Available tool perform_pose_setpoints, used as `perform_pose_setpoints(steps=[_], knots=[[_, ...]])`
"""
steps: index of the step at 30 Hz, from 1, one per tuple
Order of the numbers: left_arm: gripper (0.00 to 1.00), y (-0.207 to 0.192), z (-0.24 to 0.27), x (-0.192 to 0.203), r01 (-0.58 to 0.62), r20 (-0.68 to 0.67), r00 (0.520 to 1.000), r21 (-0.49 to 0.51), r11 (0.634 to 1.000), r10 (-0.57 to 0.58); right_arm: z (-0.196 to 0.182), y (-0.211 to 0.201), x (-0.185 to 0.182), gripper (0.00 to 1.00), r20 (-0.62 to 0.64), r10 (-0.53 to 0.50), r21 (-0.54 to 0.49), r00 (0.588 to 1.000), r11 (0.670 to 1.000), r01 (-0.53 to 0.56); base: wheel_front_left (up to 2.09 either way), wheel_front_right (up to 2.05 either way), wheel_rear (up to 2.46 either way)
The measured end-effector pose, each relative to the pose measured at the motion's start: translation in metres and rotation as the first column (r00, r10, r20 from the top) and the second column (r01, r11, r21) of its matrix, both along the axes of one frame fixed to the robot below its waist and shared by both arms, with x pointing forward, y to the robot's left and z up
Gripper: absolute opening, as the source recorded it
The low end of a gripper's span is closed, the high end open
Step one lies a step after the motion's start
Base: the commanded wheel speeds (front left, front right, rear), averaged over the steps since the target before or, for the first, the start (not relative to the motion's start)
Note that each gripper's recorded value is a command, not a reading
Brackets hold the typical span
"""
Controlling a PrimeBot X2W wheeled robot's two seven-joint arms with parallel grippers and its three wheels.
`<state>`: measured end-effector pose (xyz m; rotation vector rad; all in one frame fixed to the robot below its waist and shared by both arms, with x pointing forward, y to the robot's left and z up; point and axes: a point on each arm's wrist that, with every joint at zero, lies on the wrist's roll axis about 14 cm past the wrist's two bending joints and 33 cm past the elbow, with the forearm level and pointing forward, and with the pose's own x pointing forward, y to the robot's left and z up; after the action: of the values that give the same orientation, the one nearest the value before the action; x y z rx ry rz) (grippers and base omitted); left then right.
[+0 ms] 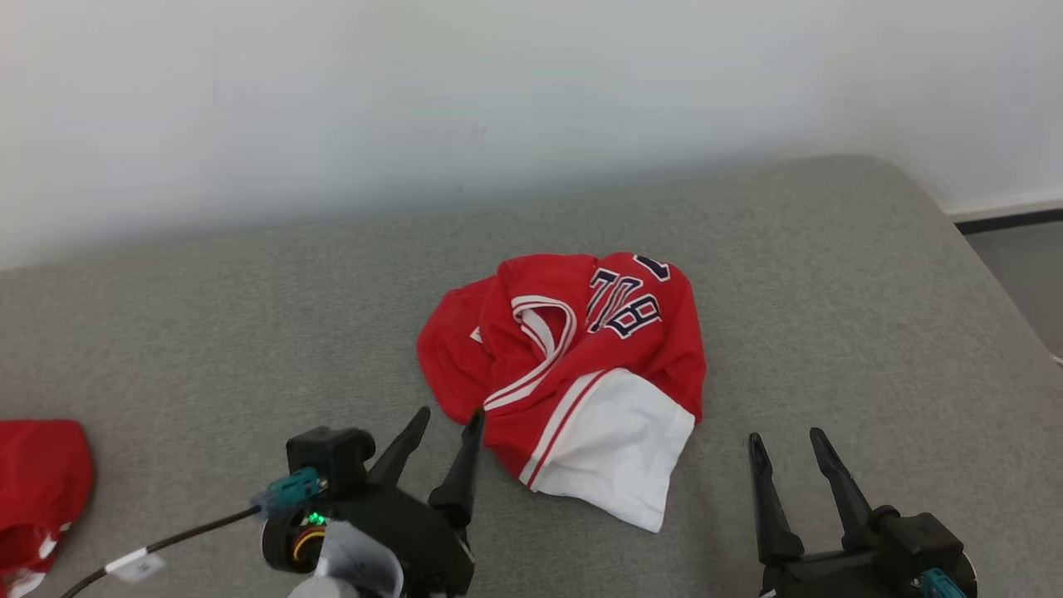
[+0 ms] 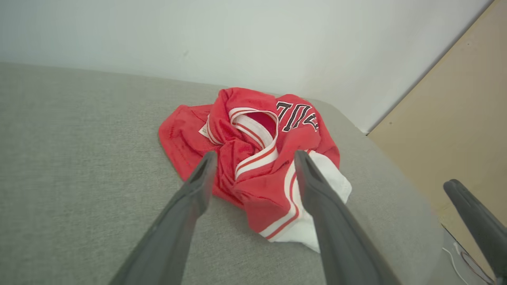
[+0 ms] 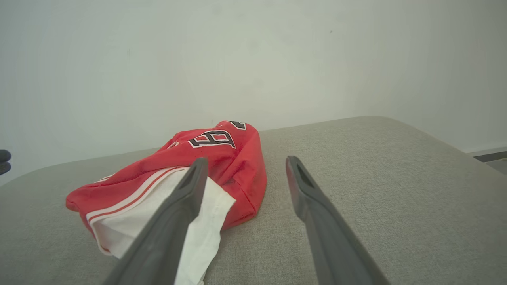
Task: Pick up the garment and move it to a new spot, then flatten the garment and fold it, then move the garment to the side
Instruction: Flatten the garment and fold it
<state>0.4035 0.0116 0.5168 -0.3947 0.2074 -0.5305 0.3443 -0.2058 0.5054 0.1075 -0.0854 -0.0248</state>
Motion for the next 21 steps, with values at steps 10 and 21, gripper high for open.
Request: perform_pose_setpoints(steps=[10, 21], knots=[[1.0, -0.032, -0.037, 0.016, 0.019, -0.135, 0.991, 0.078, 0.997, -0.008, -0.002, -0.024, -0.009, 1.0, -0.009, -0.08, 0.011, 0.997, 0.997, 0.08, 0.0, 0.0, 0.0], [0.0, -0.057, -0.065, 0.013, 0.088, -0.241, 0.968, 0.092, 0.992, -0.063, -0.008, -0.042, -0.017, 1.0, -0.034, -0.14, 0.015, 0.99, 0.99, 0.141, 0.0, 0.0, 0.0]])
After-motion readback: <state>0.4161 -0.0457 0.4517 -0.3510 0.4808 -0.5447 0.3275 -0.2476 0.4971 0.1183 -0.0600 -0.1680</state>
